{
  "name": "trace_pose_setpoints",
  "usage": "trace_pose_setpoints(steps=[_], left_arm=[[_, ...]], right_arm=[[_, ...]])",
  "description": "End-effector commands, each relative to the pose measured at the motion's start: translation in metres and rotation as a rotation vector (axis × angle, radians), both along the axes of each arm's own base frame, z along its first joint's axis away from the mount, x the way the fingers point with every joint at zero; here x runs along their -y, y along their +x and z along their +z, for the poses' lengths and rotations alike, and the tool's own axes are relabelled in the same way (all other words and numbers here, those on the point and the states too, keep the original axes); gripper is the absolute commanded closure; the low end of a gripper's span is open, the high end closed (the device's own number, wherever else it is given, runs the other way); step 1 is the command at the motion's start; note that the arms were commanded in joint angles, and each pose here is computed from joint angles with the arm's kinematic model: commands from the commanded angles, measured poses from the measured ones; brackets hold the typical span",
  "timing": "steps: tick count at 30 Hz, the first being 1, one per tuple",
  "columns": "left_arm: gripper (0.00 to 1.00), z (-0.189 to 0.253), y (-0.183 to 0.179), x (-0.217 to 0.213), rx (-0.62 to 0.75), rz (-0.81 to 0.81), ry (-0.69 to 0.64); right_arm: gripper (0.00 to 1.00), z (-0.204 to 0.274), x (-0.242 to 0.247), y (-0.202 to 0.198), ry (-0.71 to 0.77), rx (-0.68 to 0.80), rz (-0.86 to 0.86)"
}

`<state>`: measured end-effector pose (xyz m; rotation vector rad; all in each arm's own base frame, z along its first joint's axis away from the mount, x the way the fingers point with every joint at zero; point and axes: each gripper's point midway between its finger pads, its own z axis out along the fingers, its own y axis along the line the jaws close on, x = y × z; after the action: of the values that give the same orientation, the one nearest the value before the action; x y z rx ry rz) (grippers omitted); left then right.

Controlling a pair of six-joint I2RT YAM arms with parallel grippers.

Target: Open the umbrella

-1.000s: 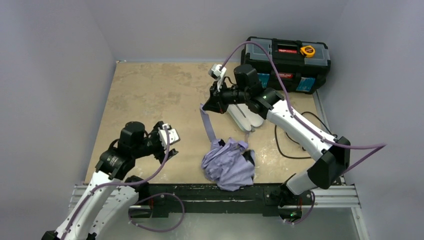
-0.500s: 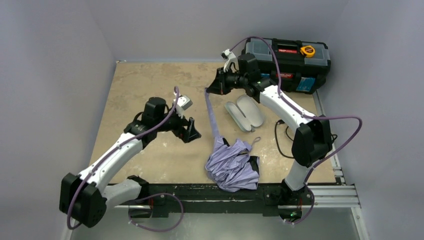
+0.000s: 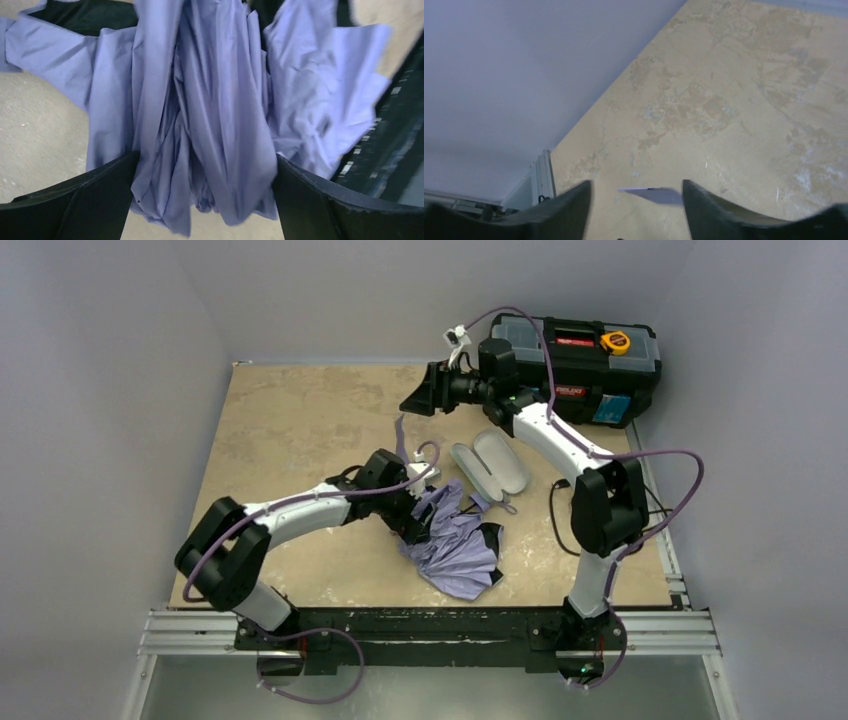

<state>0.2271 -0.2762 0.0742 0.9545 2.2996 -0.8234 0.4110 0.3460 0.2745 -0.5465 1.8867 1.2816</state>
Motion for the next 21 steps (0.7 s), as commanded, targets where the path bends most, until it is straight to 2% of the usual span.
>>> trace_pose_setpoints(steps=[1,4,5,6,8,9,11,13,16,17,18,19,21], left_arm=[[0.0,-0.004,0.028,0.003,0.176,-0.072,0.193],[0.0,-0.014,0.025,0.014,0.224,-0.183,0.293],[0.07,-0.019,0.024,0.015,0.219,-0.224,0.342],[0.21,-0.027,0.021,0.012,0.191,-0.254,0.388],[0.6,-0.03,0.017,0.0,0.081,-0.252,0.424],[0.76,-0.028,0.017,-0.006,0.05,-0.247,0.428],[0.95,-0.022,0.019,-0.03,0.045,-0.298,0.476],[1.0,-0.015,0.022,-0.065,0.093,-0.355,0.523],[1.0,-0.012,0.026,-0.124,0.193,-0.477,0.547],[0.97,-0.01,0.03,-0.141,0.241,-0.515,0.538],[0.77,-0.002,0.032,-0.151,0.299,-0.54,0.495],[0.52,0.008,0.036,-0.155,0.359,-0.539,0.437],[0.08,0.036,0.045,-0.151,0.469,-0.507,0.315]], right_arm=[[0.26,0.025,0.029,0.019,0.017,0.066,0.002],[0.13,0.028,0.053,0.029,0.004,0.061,-0.021],[0.11,0.03,0.059,0.031,0.001,0.064,-0.026],[0.04,0.031,0.065,0.031,-0.004,0.067,-0.028],[0.02,0.034,0.073,0.031,-0.025,0.092,-0.035],[0.01,0.034,0.076,0.03,-0.043,0.109,-0.041],[0.01,0.042,0.084,0.026,-0.08,0.156,-0.064],[0.01,0.043,0.09,0.021,-0.108,0.179,-0.088],[0.01,0.042,0.099,0.012,-0.15,0.192,-0.117],[0.01,0.039,0.103,0.009,-0.17,0.2,-0.123],[0.01,0.031,0.108,0.006,-0.205,0.203,-0.136],[0.01,0.022,0.115,0.004,-0.247,0.208,-0.154],[0.01,0.007,0.124,-0.005,-0.305,0.248,-0.143]])
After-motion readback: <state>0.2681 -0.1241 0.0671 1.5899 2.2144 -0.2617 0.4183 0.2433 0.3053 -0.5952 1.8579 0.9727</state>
